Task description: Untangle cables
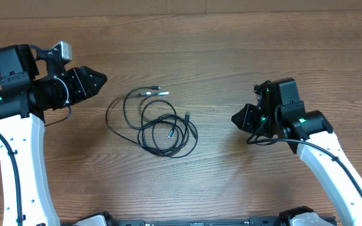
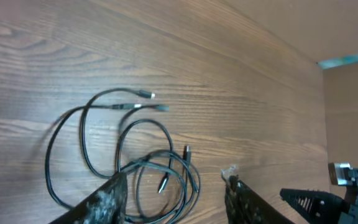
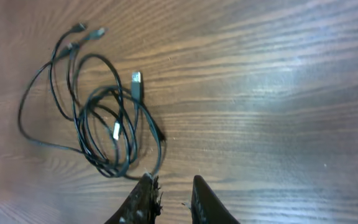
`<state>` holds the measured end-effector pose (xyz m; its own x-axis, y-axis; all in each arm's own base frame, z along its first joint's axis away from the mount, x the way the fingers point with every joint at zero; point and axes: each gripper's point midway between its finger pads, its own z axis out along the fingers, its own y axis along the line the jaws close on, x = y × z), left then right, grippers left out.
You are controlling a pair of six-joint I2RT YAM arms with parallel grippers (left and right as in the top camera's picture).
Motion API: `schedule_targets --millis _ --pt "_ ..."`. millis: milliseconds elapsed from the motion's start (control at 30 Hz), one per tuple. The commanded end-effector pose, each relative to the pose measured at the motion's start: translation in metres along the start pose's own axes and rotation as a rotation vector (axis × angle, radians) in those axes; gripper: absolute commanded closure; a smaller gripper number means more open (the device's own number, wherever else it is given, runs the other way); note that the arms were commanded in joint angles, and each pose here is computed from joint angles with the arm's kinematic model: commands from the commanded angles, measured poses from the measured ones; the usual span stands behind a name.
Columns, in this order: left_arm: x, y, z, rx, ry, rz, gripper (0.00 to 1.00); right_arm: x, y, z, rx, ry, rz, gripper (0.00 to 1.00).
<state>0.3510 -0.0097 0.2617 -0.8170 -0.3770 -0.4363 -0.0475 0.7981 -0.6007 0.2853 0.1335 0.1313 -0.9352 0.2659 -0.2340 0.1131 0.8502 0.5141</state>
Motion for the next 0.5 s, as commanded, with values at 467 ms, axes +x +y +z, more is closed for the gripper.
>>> schedule_targets --millis 467 --pt "0.113 -0.063 0.084 -0.151 0.394 0.399 0.5 0.002 0.002 -0.009 0.009 -0.001 -0.008 0.82"
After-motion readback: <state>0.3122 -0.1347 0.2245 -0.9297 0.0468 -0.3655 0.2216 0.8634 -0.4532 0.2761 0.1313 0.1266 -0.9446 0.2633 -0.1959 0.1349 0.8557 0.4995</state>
